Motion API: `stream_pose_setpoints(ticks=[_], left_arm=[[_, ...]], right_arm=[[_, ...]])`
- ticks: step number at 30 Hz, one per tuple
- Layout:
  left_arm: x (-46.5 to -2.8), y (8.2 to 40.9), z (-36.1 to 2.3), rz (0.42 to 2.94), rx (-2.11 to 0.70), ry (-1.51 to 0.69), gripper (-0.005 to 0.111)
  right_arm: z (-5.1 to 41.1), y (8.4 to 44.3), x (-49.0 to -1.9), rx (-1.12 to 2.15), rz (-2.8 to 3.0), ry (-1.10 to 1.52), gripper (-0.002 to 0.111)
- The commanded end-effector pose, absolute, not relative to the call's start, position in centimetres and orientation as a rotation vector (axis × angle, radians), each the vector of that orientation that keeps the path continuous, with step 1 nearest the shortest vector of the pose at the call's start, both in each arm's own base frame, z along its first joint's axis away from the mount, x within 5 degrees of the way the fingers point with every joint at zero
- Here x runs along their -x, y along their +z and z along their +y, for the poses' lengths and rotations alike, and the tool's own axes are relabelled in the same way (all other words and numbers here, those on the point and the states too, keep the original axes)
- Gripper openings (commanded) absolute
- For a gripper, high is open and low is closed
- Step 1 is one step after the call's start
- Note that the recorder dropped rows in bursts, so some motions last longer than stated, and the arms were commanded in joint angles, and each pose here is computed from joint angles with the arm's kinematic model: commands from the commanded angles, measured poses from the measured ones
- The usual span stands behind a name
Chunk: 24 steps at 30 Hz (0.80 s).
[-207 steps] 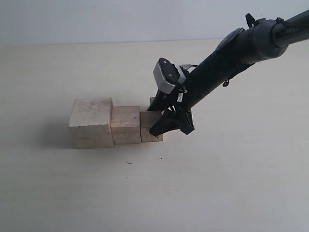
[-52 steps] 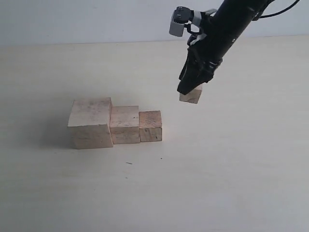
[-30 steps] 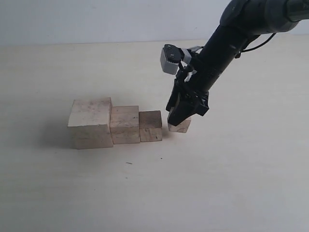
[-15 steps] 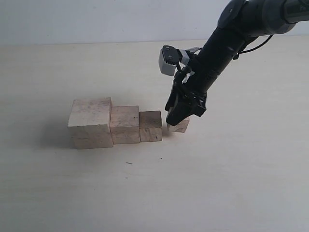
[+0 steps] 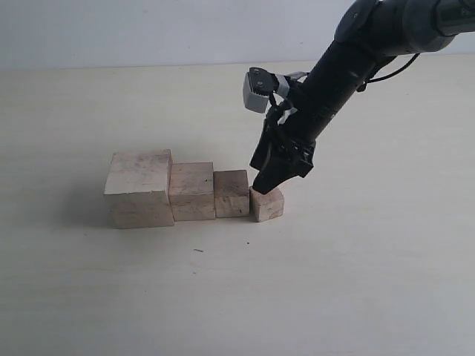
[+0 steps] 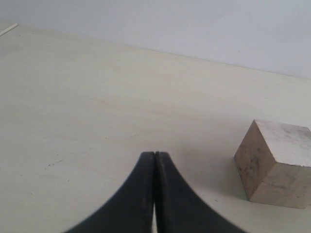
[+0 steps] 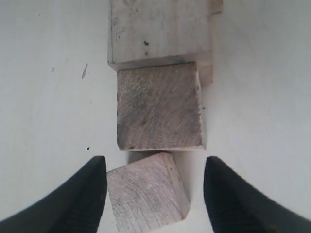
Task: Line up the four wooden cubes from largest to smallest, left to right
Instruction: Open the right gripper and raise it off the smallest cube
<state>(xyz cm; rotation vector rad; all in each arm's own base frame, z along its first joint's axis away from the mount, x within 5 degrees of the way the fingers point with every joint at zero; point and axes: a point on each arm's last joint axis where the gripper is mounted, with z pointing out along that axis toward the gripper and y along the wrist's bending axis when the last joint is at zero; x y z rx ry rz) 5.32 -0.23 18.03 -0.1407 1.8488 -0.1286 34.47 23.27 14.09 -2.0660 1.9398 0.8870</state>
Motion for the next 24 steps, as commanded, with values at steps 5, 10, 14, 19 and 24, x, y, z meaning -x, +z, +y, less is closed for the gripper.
stream_pose_setpoints(ticks=[5,10,14,19,24], left_arm=[[-5.3,18.1,-0.3,1.839,0.142,-0.14,0.0],[-5.3,18.1,-0.3,1.839,0.142,-0.14,0.0],[-5.3,18.1,-0.3,1.839,0.142,-0.14,0.0],[-5.3,18.1,-0.3,1.839,0.142,-0.14,0.0],[-5.3,18.1,-0.3,1.839,0.142,-0.14,0.0]], right_arm=[[22.1,15.9,-34.4,2.021,2.148,0.725,0.057],[21.2,17.1,-34.2,1.871,2.401,0.633,0.057],[20.8,17.1,-33.9,1.781,2.564,0.606,0.057],[20.5,15.6,-33.3,1.794,2.613,0.643,0.055],[20.5,13.7,-32.1,1.793,2.68,0.72,0.054]])
